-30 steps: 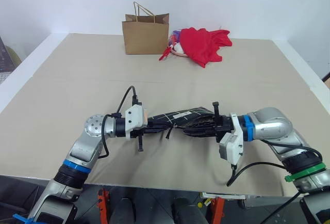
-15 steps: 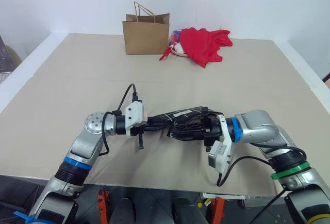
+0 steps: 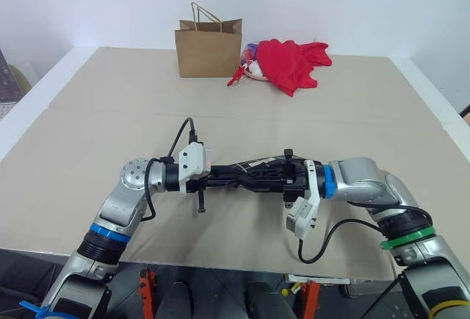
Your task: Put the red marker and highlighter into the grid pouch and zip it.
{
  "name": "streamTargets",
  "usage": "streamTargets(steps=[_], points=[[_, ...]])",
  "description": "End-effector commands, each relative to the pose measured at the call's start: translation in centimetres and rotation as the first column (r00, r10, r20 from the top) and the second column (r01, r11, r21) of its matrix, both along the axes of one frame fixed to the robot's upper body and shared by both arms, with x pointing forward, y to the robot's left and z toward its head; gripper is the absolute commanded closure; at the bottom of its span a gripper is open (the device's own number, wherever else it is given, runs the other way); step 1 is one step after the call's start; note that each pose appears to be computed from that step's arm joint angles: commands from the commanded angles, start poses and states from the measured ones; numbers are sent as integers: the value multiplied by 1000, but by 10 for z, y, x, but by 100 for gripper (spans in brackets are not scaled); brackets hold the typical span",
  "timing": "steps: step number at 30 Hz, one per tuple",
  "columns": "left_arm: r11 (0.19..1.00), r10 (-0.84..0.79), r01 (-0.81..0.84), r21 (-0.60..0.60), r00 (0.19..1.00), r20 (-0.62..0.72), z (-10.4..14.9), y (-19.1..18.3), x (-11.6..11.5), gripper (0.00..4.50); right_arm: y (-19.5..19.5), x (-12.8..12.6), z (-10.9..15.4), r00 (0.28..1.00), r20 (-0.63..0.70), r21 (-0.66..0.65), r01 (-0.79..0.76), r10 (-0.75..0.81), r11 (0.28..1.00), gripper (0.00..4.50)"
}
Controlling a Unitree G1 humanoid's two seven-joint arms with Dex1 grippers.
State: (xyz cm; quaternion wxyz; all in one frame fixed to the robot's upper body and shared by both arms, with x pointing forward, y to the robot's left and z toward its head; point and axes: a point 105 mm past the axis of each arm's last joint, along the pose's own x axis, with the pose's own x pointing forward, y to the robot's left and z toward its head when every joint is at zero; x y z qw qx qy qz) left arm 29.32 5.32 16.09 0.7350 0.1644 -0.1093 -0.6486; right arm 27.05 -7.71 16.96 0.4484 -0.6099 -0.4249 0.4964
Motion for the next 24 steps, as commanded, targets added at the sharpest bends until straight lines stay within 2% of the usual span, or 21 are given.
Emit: streamTargets(steps=[1,16,17,18,20,22,24], points=[[999,3,-1,-33,999,50,15,0,-1,450,-6,-2,-1,1000,28,-19,-5,5,1000,379],[999,7,-4,-43,999,50,17,-2,1,450,-7,5,0,997,70,1,42,-42,999,379],[999,7,-4,-43,999,50,17,-2,1,450,-6,4,0,996,77,-1,39,-39,999,327],[999,7,-5,-42,999,49,17,-1,1,450,-7,5,1,996,79,3,45,-45,999,320],[999,8,-6,-41,999,48,16,-1,0,450,-8,4,1,996,78,7,45,-46,999,234],[999,9,-7,-39,999,48,16,0,0,450,-9,0,6,998,60,44,34,-37,998,234],[999,12,-11,-33,999,46,14,1,0,450,-11,-7,17,993,-113,148,45,-29,988,234]])
